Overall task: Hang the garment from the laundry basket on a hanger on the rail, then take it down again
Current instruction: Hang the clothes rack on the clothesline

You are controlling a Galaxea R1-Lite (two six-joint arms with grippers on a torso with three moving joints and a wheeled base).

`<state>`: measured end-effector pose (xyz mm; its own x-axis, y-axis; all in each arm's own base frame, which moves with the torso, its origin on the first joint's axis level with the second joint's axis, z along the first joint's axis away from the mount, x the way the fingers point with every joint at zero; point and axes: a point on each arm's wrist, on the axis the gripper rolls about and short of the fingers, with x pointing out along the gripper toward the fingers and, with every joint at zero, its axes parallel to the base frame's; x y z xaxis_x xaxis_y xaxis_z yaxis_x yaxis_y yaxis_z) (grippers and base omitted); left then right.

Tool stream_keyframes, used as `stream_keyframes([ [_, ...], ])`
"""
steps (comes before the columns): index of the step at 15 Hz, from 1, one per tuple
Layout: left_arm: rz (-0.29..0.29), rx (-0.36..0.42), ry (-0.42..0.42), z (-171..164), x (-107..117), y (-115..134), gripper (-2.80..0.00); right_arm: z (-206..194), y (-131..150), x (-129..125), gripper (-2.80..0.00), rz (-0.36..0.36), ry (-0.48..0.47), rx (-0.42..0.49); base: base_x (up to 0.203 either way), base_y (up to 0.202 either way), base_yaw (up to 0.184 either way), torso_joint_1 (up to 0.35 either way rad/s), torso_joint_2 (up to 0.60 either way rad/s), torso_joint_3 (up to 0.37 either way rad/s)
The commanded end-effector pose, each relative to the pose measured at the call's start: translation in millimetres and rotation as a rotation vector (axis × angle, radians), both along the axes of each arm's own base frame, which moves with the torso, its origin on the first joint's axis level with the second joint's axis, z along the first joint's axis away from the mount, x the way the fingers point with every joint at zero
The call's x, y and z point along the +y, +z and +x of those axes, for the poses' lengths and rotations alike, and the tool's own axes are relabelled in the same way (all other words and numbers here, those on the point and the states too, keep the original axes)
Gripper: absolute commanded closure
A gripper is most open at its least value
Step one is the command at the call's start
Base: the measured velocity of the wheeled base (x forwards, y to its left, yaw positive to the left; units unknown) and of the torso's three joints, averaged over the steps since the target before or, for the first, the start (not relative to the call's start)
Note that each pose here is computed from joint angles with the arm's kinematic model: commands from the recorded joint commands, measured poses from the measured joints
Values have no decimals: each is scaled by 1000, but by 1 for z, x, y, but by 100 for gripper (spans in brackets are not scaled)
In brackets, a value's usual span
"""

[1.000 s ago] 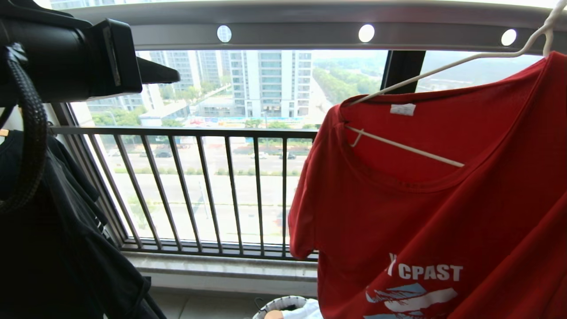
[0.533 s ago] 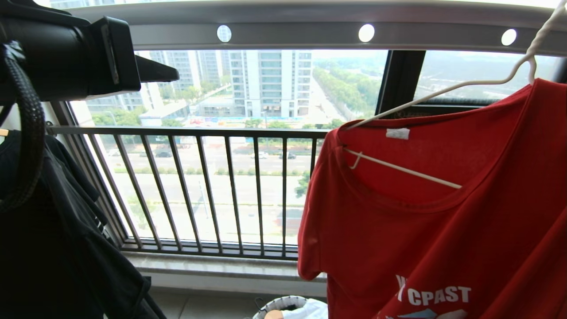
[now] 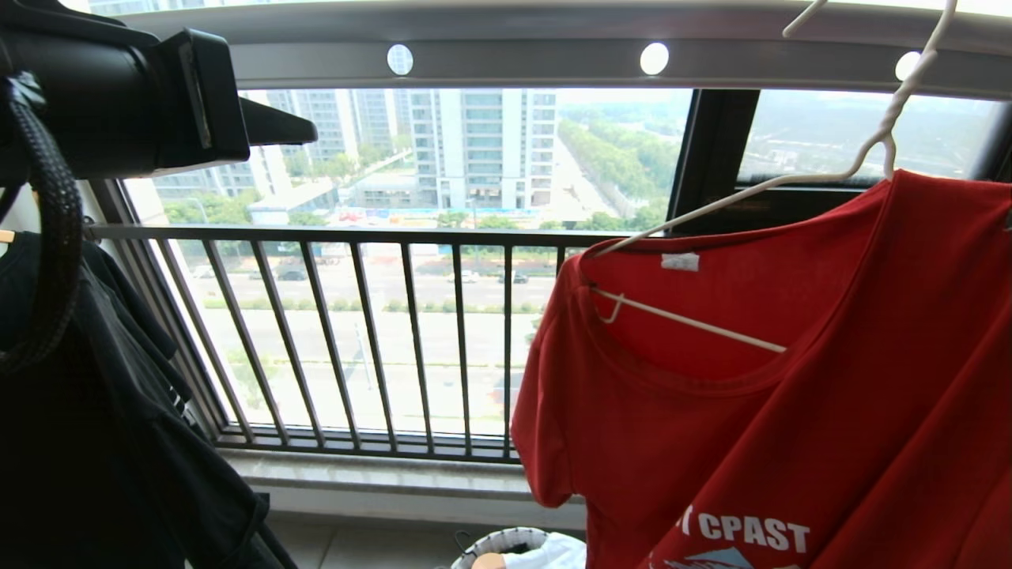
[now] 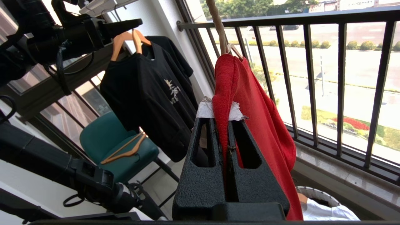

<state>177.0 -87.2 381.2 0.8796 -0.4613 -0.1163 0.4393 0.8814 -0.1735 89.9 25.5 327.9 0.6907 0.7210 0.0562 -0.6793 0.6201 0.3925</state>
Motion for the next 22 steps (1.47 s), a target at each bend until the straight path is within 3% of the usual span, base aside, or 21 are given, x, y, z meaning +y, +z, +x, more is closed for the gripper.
stream_keyframes([
  [1,-2,2,0,0,0,0,0,10,-3,5,0,-13,37,21,0,0,0,0,0,0],
  [5,-10,-17,15,-5,6,4,0,25,-9,17,0,-24,109,72,0,0,0,0,0,0],
  [9,-4,-6,29,0,6,2,0,42,-9,30,0,-23,148,61,0,0,0,0,0,0],
  [16,-6,-13,53,2,11,3,0,83,-19,46,0,-3,104,18,0,0,0,0,0,0],
  [22,-3,-7,53,5,10,2,0,94,-19,47,0,16,30,0,0,0,0,0,0,0],
])
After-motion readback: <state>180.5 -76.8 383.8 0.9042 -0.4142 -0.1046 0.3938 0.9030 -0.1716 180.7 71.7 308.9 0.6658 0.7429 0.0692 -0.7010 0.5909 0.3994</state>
